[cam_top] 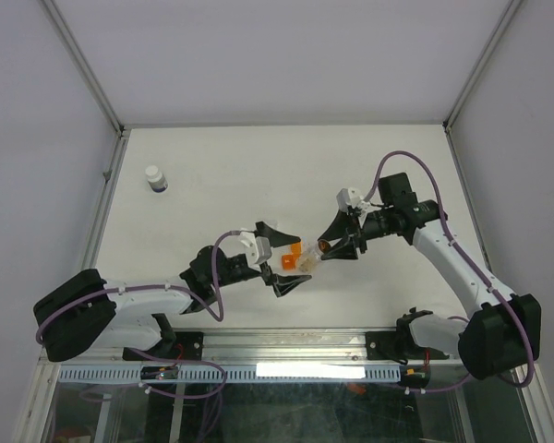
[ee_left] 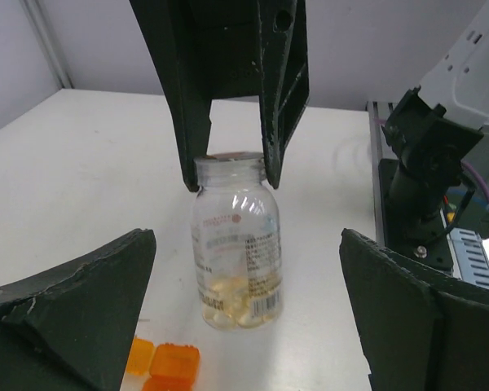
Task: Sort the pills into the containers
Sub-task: Unscrew the lid of the pill bottle.
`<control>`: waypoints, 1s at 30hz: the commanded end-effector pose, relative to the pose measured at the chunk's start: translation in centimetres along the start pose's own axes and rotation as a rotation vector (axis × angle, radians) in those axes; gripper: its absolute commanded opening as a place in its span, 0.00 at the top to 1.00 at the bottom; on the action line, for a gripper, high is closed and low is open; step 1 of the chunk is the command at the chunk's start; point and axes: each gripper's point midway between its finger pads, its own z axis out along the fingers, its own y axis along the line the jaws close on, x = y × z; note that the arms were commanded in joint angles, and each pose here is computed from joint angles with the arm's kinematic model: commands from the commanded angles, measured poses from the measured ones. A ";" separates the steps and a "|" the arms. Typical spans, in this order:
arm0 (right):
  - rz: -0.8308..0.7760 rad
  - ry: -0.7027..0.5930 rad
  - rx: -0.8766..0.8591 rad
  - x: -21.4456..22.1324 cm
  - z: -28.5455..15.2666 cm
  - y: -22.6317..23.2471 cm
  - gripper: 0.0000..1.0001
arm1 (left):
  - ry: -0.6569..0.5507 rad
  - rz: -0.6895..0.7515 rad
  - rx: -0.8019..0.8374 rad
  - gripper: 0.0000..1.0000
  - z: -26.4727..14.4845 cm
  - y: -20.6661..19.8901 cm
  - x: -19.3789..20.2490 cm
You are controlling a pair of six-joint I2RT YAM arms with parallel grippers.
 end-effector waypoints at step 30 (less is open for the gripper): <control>0.046 -0.212 -0.078 -5.9 -1.2 0.8 1.00 | -0.113 -0.103 0.074 0.79 5.0 -0.1 -3.4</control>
